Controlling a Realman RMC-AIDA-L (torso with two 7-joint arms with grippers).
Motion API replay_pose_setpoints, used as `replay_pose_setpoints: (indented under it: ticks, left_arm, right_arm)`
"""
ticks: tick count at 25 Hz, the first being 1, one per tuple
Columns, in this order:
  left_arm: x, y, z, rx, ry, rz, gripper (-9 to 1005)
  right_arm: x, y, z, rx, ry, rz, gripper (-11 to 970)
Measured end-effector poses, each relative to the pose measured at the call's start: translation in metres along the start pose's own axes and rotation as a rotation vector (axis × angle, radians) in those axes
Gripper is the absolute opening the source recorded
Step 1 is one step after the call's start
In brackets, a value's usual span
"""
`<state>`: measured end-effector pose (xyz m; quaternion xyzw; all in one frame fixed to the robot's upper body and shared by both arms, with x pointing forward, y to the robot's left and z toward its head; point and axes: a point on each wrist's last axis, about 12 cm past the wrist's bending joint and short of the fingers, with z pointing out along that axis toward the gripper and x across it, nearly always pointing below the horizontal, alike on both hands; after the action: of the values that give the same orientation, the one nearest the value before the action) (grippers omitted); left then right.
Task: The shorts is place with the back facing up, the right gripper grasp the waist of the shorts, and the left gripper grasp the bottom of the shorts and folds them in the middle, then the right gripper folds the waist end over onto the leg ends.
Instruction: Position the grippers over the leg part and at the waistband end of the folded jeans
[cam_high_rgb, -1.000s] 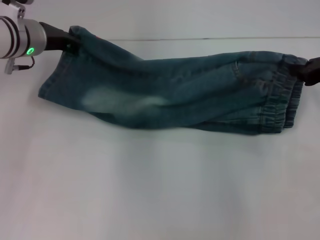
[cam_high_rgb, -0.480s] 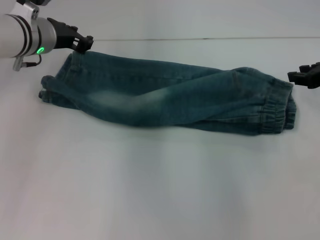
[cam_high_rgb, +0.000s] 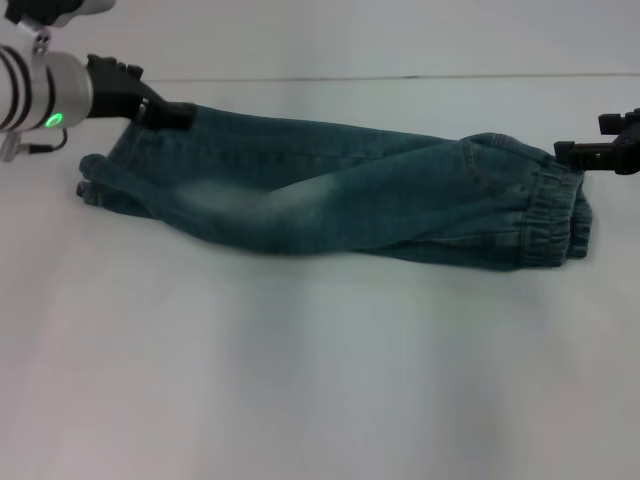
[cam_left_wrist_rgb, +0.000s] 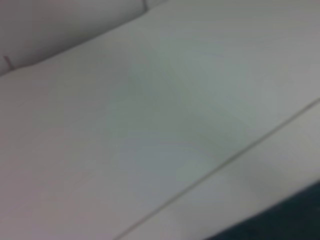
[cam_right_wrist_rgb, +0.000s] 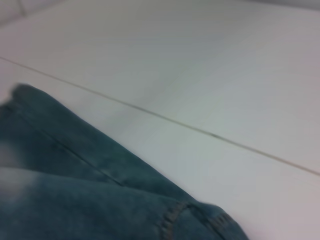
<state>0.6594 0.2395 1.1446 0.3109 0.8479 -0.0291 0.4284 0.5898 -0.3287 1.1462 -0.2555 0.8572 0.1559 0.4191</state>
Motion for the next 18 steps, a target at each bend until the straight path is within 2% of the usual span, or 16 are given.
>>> replay_pose_setpoints:
  ticks: [4,7,14,18]
  left_arm:
    - [0.017,-0.005,-0.019,0.122,-0.034,-0.028,813]
    - [0.028,-0.009,-0.038,0.222,-0.097,-0.055,897]
    - [0.058,-0.009,-0.072,0.420,-0.158,-0.103,911]
    - [0.070,-0.010,-0.093,0.575,-0.189,-0.110,911]
  right_arm:
    - [0.007,0.005,-0.010,-0.045,-0.045,-0.017,857]
    - [0.015,0.009,-0.016,-0.085,-0.074,-0.024,877]
    - [0.051,0.018,-0.021,-0.137,-0.136,-0.033,923]
    - [0.073,0.021,-0.020,-0.153,-0.166,-0.023,929]
